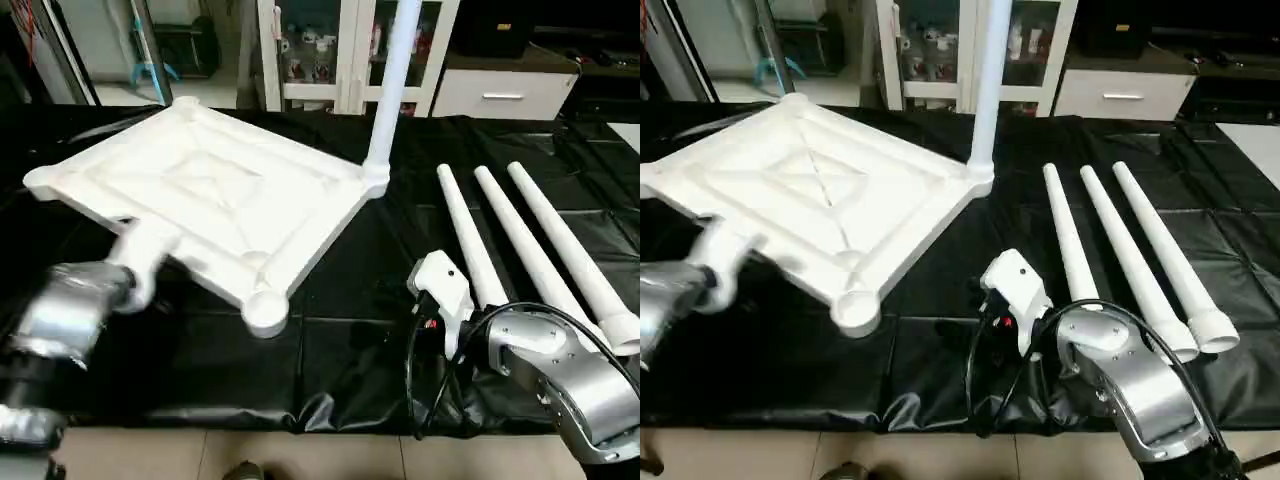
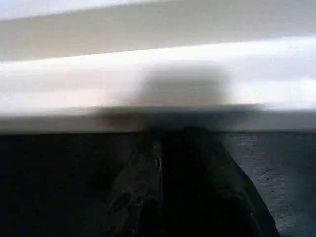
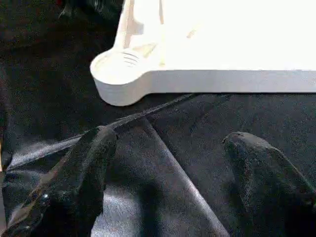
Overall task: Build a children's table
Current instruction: Rotate table base
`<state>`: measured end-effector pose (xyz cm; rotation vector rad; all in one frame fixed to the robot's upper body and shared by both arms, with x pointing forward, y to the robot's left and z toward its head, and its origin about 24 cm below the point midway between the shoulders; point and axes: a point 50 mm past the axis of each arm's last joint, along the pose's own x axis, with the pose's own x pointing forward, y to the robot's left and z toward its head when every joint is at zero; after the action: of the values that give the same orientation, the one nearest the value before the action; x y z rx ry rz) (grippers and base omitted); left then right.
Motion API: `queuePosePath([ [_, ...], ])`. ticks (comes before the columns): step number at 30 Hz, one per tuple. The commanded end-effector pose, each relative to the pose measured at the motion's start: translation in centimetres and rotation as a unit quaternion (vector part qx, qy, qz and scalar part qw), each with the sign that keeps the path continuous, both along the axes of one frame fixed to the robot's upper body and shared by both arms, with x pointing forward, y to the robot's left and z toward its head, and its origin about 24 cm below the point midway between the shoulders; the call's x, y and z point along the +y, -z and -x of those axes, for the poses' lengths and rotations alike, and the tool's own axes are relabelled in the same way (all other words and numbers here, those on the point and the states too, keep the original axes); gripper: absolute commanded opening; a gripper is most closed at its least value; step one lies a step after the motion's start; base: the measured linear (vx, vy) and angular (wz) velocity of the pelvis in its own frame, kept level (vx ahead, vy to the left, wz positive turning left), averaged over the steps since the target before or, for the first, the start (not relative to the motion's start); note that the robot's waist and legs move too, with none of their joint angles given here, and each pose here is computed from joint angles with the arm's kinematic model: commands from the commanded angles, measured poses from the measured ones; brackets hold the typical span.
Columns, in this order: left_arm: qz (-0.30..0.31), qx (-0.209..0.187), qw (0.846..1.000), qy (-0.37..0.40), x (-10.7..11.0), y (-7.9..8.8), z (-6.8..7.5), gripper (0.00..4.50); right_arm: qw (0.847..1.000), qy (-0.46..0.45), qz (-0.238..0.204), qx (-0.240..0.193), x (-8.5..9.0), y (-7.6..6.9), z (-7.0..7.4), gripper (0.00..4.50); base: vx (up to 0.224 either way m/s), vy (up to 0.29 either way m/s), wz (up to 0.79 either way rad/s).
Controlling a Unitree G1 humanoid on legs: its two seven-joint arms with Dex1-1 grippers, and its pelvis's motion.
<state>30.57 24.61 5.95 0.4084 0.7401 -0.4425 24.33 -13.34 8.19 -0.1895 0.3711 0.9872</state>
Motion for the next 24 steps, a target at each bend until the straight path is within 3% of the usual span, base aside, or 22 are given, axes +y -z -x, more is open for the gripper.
queuePosePath([
  [1, 0.011, -0.005, 0.999, 0.047, -1.9, -0.3, -0.2, 1.02, 1.000, -0.004, 0.003, -0.016, 0.0, -0.6, -0.1, 3.84, 0.000, 0.000, 0.00],
  [7, 0.032, -0.024, 0.994, 0.100, -5.3, -0.8, -0.5, 1.02, 1.000, -0.005, 0.003, -0.017, 0.2, -0.6, -0.1, 3.84, 0.000, 0.000, 0.00],
  [12, 0.087, -0.048, 0.981, 0.165, -10.6, -1.4, -0.3, 1.02, 0.999, 0.022, 0.010, -0.027, -0.1, -0.5, -0.1, 3.84, 0.000, 0.000, 0.00],
  [15, 0.114, -0.055, 0.975, 0.183, -12.4, -1.5, -0.1, 1.02, 0.997, 0.059, 0.020, -0.034, -0.4, -0.3, -0.6, 3.84, 0.000, 0.000, 0.00],
  [18, 0.151, -0.060, 0.965, 0.204, -14.8, -1.5, 0.8, 1.02, 0.983, 0.178, 0.025, -0.028, -1.8, 0.0, -2.3, 3.84, 0.000, 0.000, 0.00],
  [21, 0.161, -0.068, 0.964, 0.203, -15.0, -1.8, 1.3, 1.02, 0.969, 0.245, 0.012, -0.011, -2.9, -0.2, -3.2, 4.12, 0.000, 0.000, 0.00],
  [24, 0.174, -0.105, 0.956, 0.209, -14.7, -2.7, 1.9, 1.02, 0.941, 0.336, 0.034, -0.001, -5.0, -0.3, -4.0, 4.42, 0.000, 0.000, 0.00],
])
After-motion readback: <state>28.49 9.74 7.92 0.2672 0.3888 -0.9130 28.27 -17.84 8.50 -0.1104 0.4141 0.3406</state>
